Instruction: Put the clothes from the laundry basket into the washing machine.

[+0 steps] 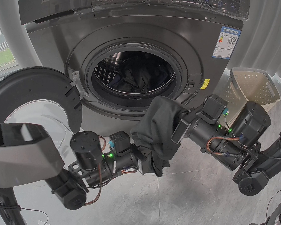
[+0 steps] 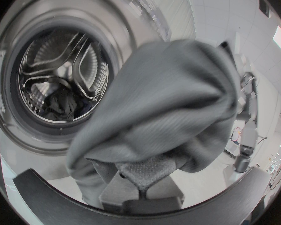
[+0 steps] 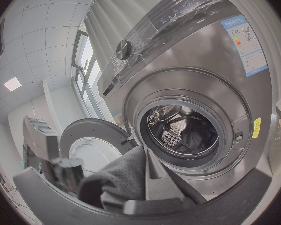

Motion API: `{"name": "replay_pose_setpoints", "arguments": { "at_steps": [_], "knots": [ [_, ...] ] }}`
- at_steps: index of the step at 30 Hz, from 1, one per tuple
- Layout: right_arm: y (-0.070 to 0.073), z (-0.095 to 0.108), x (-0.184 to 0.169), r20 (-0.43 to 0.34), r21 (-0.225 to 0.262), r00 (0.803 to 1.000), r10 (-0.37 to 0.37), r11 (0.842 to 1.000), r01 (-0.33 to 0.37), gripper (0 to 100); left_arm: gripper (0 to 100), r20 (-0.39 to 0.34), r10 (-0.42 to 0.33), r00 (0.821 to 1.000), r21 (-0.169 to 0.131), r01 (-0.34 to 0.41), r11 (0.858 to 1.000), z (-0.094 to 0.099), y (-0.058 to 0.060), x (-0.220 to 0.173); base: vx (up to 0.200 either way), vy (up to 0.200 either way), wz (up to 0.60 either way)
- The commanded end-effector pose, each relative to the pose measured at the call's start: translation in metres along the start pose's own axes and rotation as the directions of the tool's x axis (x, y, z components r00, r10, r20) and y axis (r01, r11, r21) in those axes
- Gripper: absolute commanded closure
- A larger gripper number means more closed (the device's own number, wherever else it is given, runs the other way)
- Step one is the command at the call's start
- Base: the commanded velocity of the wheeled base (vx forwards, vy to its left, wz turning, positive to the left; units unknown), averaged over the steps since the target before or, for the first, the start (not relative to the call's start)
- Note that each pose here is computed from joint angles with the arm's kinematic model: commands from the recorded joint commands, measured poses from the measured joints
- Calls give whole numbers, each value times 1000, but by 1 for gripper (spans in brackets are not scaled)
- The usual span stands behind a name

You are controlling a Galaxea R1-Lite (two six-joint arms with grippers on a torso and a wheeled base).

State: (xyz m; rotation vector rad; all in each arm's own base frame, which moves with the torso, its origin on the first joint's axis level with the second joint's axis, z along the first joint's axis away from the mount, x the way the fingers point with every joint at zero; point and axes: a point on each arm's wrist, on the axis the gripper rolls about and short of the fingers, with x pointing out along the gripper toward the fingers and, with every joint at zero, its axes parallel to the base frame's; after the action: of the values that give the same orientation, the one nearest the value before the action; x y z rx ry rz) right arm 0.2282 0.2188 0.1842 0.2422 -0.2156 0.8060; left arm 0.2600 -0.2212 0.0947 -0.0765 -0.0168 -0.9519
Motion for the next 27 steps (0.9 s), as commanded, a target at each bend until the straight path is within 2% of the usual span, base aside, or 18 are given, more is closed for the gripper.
{"name": "replay_pose_setpoints", "arguments": {
  "at_steps": [1, 5, 17, 18, 24, 27],
  "knots": [
    [-21, -18, 10, -31, -12, 998, -53, 999, 52, 100, 100, 116, -107, 988, 29, 104, 994, 64, -41, -71, 0, 0, 0],
    [-20, -18, 11, -31, -12, 998, -54, 998, 54, 100, 100, 108, -112, 988, 29, 109, 994, 65, -45, -85, 0, 0, 0],
    [-21, -17, 21, -6, -13, 999, -54, 998, 53, 100, 100, 43, -200, 979, 10, 200, 980, 52, -62, -96, 0, 0, 0],
    [-20, -20, 23, -10, -9, 999, -50, 999, 50, 0, 100, 41, -206, 978, 8, 206, 979, 51, -63, -95, 0, 0, 0],
    [-13, -32, 21, -51, 10, 998, -32, 999, 33, 0, 100, 99, -196, 976, 24, 194, 981, 64, -59, -88, 0, 0, 0],
    [-15, -42, 5, -122, 7, 992, -43, 999, 44, 0, 100, 169, -151, 974, 40, 146, 988, 79, -52, -78, 0, 0, 0]
  ]
}}
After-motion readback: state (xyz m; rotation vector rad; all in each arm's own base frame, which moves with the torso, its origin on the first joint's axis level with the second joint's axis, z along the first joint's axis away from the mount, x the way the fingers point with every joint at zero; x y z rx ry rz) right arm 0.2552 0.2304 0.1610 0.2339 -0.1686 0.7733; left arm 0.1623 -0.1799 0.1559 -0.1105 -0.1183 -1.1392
